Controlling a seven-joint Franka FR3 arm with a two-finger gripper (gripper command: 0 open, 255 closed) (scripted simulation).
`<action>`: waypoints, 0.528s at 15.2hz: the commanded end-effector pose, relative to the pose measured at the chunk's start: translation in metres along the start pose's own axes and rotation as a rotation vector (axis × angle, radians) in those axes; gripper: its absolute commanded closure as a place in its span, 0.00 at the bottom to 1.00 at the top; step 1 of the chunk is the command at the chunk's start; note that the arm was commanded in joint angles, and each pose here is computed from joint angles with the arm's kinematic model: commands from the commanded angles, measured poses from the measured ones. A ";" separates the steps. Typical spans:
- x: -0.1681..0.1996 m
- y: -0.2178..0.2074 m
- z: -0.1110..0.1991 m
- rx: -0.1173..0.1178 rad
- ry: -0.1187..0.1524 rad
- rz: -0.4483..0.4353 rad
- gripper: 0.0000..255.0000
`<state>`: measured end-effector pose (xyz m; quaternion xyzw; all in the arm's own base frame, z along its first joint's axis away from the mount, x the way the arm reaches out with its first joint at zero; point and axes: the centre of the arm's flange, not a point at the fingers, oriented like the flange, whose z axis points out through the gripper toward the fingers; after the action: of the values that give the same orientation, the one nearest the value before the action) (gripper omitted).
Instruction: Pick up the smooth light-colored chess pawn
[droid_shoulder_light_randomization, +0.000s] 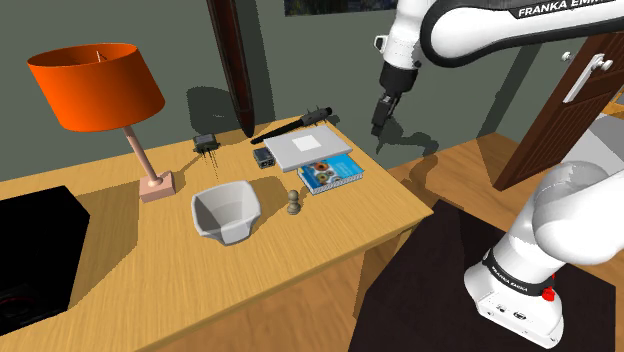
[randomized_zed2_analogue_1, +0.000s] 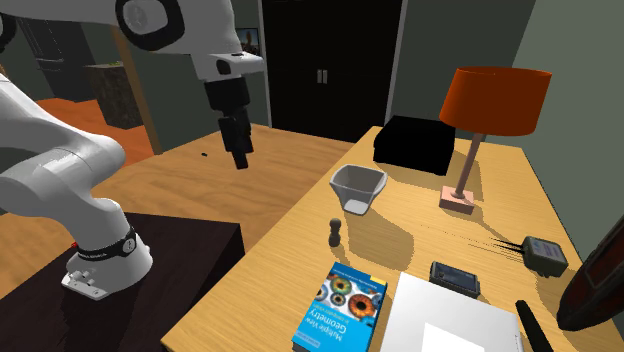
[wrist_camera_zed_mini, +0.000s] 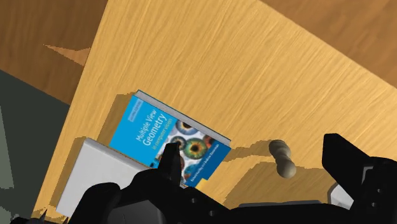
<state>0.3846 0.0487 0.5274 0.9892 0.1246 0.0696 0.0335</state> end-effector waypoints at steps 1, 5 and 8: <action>0.015 -0.006 0.022 0.000 0.006 -0.014 0.00; 0.044 -0.022 0.063 0.001 0.015 -0.043 0.00; 0.065 -0.034 0.093 0.001 0.021 -0.065 0.00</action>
<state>0.4466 0.0891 0.4496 0.9846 0.1531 0.0772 0.0341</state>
